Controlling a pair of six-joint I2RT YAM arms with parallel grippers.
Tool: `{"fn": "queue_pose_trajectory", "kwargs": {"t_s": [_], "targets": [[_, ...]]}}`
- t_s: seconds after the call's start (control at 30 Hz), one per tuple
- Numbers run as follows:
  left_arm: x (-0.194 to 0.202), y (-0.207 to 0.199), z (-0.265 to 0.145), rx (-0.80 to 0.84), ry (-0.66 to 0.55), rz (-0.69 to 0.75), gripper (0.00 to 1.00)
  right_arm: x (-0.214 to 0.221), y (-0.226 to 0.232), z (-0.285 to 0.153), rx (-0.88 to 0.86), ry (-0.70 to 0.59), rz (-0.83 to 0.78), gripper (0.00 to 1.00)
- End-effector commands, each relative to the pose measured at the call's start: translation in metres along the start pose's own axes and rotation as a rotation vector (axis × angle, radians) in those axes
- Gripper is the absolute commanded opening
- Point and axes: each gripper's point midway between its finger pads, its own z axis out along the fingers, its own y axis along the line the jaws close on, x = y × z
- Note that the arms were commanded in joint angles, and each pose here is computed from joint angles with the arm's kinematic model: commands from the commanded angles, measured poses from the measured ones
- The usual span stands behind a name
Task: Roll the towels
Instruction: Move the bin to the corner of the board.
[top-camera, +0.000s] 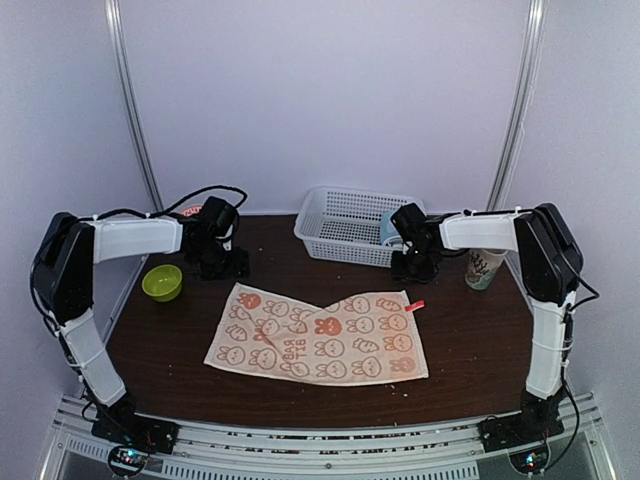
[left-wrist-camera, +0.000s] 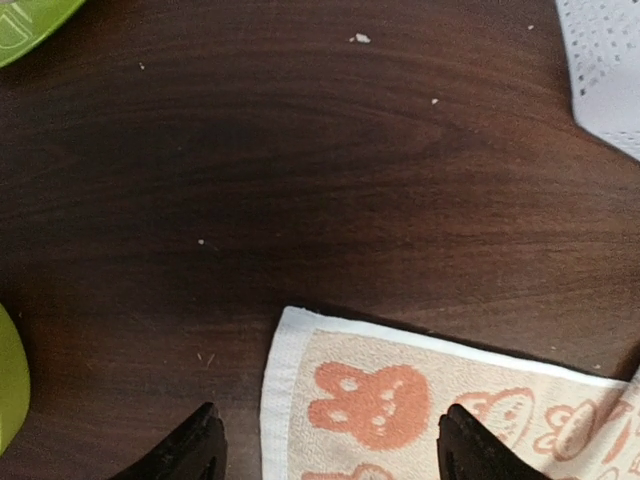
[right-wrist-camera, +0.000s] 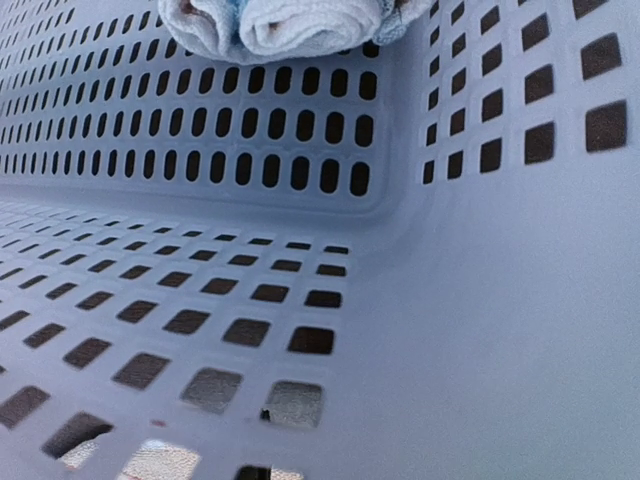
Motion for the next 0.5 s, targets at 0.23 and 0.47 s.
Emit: {"fn": "queue_pose_trajectory", "kwargs": {"t_s": [0.23, 0.47], "targets": [[-0.018, -0.001, 0.014, -0.043, 0.014, 0.046, 0.74, 0.063, -0.033, 0.018, 0.117, 0.212, -0.044, 0.42], [-0.011, -0.004, 0.015, 0.000, 0.018, 0.020, 0.73, 0.073, -0.034, 0.019, 0.110, 0.226, -0.016, 0.34]]}}
